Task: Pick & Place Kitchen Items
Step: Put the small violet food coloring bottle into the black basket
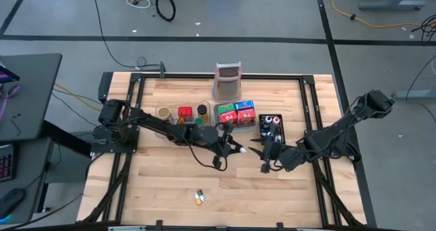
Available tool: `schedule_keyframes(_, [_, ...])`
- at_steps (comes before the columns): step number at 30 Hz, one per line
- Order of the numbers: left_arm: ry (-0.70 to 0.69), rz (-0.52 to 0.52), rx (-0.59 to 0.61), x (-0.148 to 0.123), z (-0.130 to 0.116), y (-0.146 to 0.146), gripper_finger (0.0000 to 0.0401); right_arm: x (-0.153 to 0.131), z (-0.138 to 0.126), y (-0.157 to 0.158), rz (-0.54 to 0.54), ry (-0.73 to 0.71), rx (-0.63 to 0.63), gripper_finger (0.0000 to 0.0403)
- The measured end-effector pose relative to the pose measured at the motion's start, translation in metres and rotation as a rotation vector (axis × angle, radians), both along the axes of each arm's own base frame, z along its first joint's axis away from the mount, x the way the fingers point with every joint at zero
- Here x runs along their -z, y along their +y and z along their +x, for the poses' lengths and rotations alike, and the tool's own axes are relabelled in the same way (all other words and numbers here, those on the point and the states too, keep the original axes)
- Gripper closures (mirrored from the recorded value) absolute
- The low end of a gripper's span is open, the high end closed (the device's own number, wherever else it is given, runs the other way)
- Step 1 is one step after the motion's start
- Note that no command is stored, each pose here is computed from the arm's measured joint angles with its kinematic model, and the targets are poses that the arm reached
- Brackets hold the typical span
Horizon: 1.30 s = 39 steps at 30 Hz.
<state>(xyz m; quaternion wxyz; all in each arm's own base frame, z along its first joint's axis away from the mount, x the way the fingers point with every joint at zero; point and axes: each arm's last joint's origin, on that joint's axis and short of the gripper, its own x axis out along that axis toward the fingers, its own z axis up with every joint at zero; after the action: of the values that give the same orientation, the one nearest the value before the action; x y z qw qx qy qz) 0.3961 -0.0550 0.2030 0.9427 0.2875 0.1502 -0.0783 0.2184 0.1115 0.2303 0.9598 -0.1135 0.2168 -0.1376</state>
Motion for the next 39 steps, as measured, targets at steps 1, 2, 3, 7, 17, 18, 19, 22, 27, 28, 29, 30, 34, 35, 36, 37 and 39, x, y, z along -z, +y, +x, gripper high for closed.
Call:
schedule_keyframes(1, [-0.005, 0.002, -0.007, -0.001, 0.001, 0.0, 0.0303, 0.002, 0.001, 0.0, -0.018, 0.012, -0.009, 0.0266])
schedule_keyframes(2, [-0.014, 0.003, -0.016, -0.003, 0.001, 0.0, 0.0303, 0.003, 0.002, 0.001, -0.024, 0.025, -0.026, 0.0266])
schedule_keyframes(3, [-0.026, 0.005, -0.027, -0.004, 0.002, 0.0, 0.0303, 0.005, 0.003, 0.003, -0.024, 0.037, -0.043, 0.0266])
schedule_keyframes(7, [-0.038, -0.006, -0.058, -0.005, 0.002, 0.001, 0.0307, 0.014, 0.008, 0.005, -0.062, 0.063, -0.039, 0.0266])
schedule_keyframes(17, [-0.011, 0.0, -0.078, -0.003, 0.001, 0.002, 0.0305, 0.018, 0.008, 0.005, -0.127, 0.099, -0.044, 0.0266])
schedule_keyframes(18, [-0.011, 0.001, -0.084, -0.004, 0.001, 0.002, 0.0306, 0.018, 0.008, 0.006, -0.116, 0.105, -0.064, 0.0266])
schedule_keyframes(19, [-0.013, 0.001, -0.087, -0.004, 0.001, 0.002, 0.0307, 0.019, 0.008, 0.007, -0.104, 0.11, -0.085, 0.0266])
schedule_keyframes(22, [-0.011, 0.003, -0.088, -0.004, 0.001, 0.002, 0.0307, 0.02, 0.009, 0.009, -0.063, 0.131, -0.152, 0.0266])
schedule_keyframes(27, [-0.021, -0.003, -0.077, -0.005, 0.001, 0.002, 0.0303, 0.016, 0.01, 0.007, -0.104, 0.077, -0.061, 0.0266])
schedule_keyframes(28, [-0.019, -0.003, -0.077, -0.005, 0.001, 0.002, 0.0304, 0.015, 0.011, 0.006, -0.098, 0.069, -0.06, 0.0266])
schedule_keyframes(29, [-0.02, -0.004, -0.076, -0.005, 0.001, 0.002, 0.0304, 0.015, 0.012, 0.006, -0.083, 0.06, -0.07, 0.0266])
schedule_keyframes(30, [-0.021, -0.007, -0.075, -0.005, 0.001, 0.002, 0.0305, 0.014, 0.013, 0.007, -0.063, 0.054, -0.088, 0.0266])
schedule_keyframes(34, [-0.043, -0.012, -0.068, -0.007, 0.002, 0.0, 0.0307, 0.013, 0.019, 0.006, -0.04, 0.016, -0.098, 0.0266])
schedule_keyframes(35, [-0.045, -0.013, -0.069, -0.007, 0.002, 0.0, 0.0306, 0.014, 0.02, 0.005, -0.052, 0.019, -0.092, 0.0266])
schedule_keyframes(36, [-0.042, -0.013, -0.071, -0.007, 0.002, 0.001, 0.0304, 0.016, 0.022, 0.005, -0.065, 0.027, -0.089, 0.0266])
schedule_keyframes(37, [-0.039, -0.011, -0.074, -0.006, 0.002, 0.001, 0.0303, 0.018, 0.023, 0.004, -0.075, 0.036, -0.088, 0.0266])
schedule_keyframes(39, [-0.038, -0.01, -0.076, -0.005, 0.002, 0.001, 0.0302, 0.021, 0.025, 0.004, -0.099, 0.048, -0.084, 0.0266])
